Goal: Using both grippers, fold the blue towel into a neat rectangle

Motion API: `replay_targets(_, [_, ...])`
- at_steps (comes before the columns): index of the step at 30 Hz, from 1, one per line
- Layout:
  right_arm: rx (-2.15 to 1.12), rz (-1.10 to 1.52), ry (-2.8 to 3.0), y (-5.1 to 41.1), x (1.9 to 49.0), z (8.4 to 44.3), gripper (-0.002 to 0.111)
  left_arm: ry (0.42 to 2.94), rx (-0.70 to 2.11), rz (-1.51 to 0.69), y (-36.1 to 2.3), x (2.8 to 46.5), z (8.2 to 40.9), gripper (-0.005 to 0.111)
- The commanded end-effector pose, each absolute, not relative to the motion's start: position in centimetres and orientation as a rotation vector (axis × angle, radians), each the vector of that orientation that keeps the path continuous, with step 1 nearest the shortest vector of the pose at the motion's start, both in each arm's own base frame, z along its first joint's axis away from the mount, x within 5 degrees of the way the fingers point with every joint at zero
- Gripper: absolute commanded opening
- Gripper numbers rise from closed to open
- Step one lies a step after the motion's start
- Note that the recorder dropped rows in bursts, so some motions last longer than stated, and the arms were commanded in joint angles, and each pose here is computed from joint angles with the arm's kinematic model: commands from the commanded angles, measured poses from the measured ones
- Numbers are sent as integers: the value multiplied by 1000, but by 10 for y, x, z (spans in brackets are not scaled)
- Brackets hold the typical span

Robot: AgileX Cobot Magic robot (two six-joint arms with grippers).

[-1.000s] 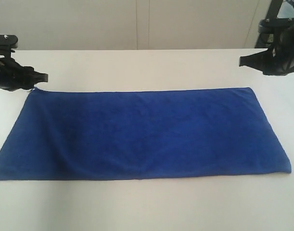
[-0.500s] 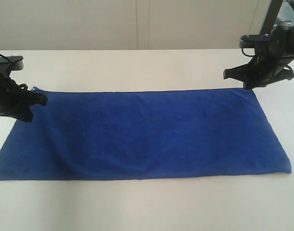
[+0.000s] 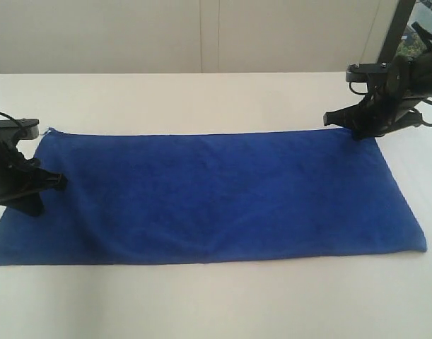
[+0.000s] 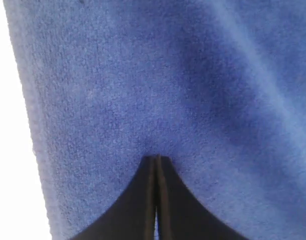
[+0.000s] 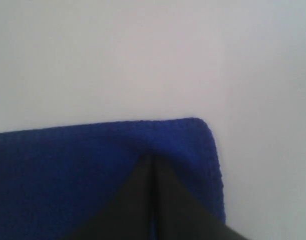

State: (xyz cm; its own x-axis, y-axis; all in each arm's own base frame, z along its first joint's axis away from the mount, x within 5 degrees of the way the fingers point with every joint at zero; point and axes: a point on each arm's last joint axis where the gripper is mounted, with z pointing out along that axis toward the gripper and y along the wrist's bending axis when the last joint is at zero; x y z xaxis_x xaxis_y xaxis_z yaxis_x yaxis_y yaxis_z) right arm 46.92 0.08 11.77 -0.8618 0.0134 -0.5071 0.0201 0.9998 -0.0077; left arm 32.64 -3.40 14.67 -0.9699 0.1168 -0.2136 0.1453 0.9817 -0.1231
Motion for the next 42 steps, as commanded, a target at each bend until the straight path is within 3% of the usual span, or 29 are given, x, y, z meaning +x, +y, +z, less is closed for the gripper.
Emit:
replay_targets(1, [0, -38, 2653, -3, 466, 107, 0, 2956, 289, -136, -30, 322, 145, 0])
replay_targets(12, [0, -38, 2644, -3, 466, 112, 0, 2943, 256, -164, -32, 324, 147, 0])
replay_targets(21, [7, -45, 2612, -3, 456, 169, 0, 2879, 173, -270, -39, 338, 175, 0])
replay_targets(29, [11, -93, 2828, -6, 415, 214, 0, 2925, 287, -300, -39, 314, 205, 0])
replay_targets(42, [38, -48, 3020, -3, 334, 195, 0, 3003, 265, -298, -35, 262, 181, 0])
